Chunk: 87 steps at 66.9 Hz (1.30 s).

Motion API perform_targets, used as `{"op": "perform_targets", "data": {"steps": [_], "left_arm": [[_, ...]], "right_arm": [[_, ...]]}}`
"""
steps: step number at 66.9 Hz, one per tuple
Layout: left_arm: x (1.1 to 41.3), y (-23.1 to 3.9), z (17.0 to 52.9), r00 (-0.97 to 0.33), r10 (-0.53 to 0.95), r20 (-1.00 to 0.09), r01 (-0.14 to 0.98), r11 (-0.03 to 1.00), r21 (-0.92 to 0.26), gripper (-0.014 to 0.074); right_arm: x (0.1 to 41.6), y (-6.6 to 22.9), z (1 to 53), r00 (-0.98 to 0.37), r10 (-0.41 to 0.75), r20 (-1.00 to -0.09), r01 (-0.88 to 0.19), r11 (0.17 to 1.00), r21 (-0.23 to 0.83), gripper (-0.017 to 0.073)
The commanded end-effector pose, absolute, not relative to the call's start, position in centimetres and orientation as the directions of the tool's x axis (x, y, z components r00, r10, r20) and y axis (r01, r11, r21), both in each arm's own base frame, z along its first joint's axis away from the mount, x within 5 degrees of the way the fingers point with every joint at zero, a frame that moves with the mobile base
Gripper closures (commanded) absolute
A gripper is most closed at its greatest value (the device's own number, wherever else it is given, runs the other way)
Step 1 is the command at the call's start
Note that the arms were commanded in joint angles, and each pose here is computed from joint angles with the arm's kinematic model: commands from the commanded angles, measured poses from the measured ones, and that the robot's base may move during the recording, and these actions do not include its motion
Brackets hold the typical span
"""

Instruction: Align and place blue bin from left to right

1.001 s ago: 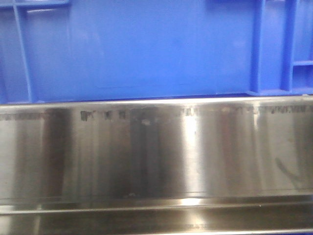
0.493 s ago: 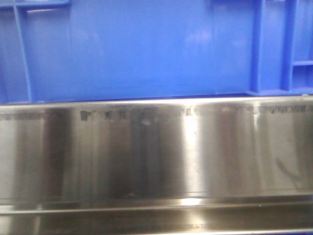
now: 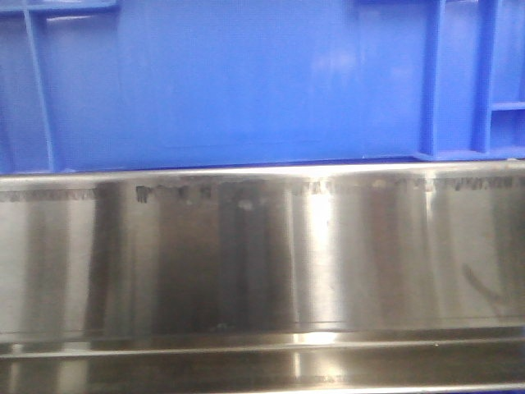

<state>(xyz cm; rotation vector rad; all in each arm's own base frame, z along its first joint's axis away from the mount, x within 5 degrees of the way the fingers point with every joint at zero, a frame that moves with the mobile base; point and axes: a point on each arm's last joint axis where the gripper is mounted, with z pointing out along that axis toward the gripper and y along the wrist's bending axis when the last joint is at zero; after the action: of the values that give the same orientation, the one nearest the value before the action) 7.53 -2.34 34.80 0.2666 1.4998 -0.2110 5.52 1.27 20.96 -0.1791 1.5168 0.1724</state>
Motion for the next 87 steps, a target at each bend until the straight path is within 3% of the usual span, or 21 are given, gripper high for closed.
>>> {"op": "perform_targets", "data": {"steps": [1, 28, 45, 73, 78, 87], "left_arm": [[6.6, -1.6, 33.9, 0.089, 0.033, -0.995, 0.242, 0.969, 0.054, 0.0704], [2.2, 0.0, 31.5, 0.224, 0.023, -0.974, 0.067, 0.997, 0.039, 0.0704], [3.6, 0.1, 27.6, 0.083, 0.034, -0.996, -0.008, 0.999, 0.034, 0.0704], [5.6, 0.1, 21.8, 0.113, 0.042, -0.993, -0.02, 0.999, 0.04, 0.0704], [5.5, 0.0, 22.0, 0.165, 0.04, -0.986, -0.017, 0.999, 0.038, 0.0704], [5.6, 0.1, 21.7, 0.128, 0.038, -0.991, -0.018, 0.999, 0.036, 0.0704]], "right_arm": [[5.5, 1.2, 21.1, 0.067, -0.001, -0.998, -0.22, 0.975, -0.016, 0.0629], [5.5, 1.2, 21.1, 0.067, -0.001, -0.998, -0.22, 0.975, -0.016, 0.0629], [5.5, 1.2, 21.1, 0.067, -0.001, -0.998, -0.22, 0.975, -0.016, 0.0629], [5.5, 1.2, 21.1, 0.067, -0.001, -0.998, -0.22, 0.975, -0.016, 0.0629], [5.5, 1.2, 21.1, 0.067, -0.001, -0.998, -0.22, 0.975, -0.016, 0.0629], [5.5, 1.2, 21.1, 0.067, -0.001, -0.998, -0.22, 0.975, -0.016, 0.0629]]}}
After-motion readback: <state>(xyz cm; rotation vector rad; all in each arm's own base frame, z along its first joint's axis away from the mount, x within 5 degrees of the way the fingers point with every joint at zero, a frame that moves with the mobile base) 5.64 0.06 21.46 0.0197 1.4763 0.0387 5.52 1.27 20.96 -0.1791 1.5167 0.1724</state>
